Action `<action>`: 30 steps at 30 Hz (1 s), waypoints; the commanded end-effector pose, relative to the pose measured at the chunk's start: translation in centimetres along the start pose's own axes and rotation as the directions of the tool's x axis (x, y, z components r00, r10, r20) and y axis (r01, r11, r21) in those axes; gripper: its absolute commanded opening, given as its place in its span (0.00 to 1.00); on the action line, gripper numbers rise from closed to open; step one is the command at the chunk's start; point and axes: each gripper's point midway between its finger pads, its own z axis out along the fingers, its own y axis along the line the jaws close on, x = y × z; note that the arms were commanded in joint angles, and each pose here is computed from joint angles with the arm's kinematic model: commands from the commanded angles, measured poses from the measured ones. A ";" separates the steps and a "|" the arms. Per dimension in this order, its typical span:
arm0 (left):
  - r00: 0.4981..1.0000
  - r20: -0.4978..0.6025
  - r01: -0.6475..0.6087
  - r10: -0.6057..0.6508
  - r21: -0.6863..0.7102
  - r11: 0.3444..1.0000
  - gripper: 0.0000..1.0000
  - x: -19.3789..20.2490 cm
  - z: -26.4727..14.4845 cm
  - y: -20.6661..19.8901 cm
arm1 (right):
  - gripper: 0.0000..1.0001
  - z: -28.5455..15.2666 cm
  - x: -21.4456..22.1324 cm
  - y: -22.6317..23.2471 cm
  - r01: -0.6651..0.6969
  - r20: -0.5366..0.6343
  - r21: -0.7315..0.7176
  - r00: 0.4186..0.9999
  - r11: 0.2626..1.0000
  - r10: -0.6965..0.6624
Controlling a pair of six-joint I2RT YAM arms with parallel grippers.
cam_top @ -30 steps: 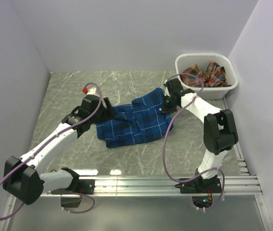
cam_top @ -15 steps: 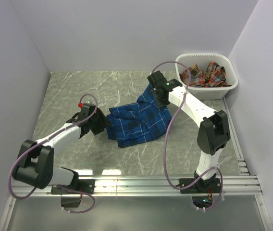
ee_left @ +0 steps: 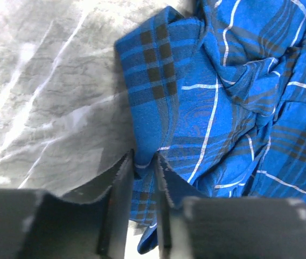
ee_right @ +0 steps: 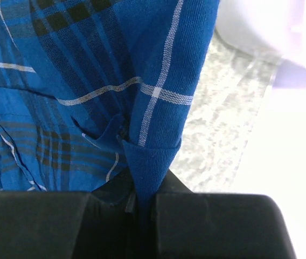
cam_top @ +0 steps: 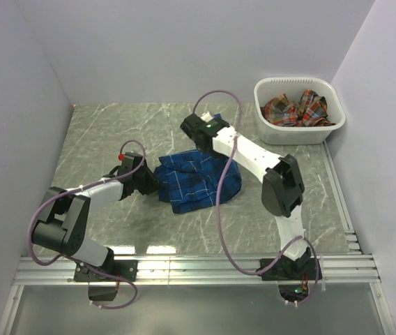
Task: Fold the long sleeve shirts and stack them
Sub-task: Fold the shirt
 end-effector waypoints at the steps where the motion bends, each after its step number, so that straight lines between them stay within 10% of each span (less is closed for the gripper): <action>1: 1.000 0.011 0.013 -0.014 0.080 0.997 0.23 -0.4 0.0 -1.6 | 0.00 -2.0 -1.0 -1.0 0.021 0.029 0.131 0.999 0.991 -0.025; 14: 0.998 0.019 0.058 -0.059 0.075 0.995 0.03 0.4 -0.2 -0.4 | 0.08 -5.5 -2.5 7.0 0.152 0.101 0.164 0.980 0.975 -0.169; 30: 0.996 0.021 0.086 -0.089 0.112 0.990 0.02 0.9 -0.8 -0.3 | 0.33 -7.2 -3.0 18.3 0.062 0.158 -0.306 0.987 0.950 -0.013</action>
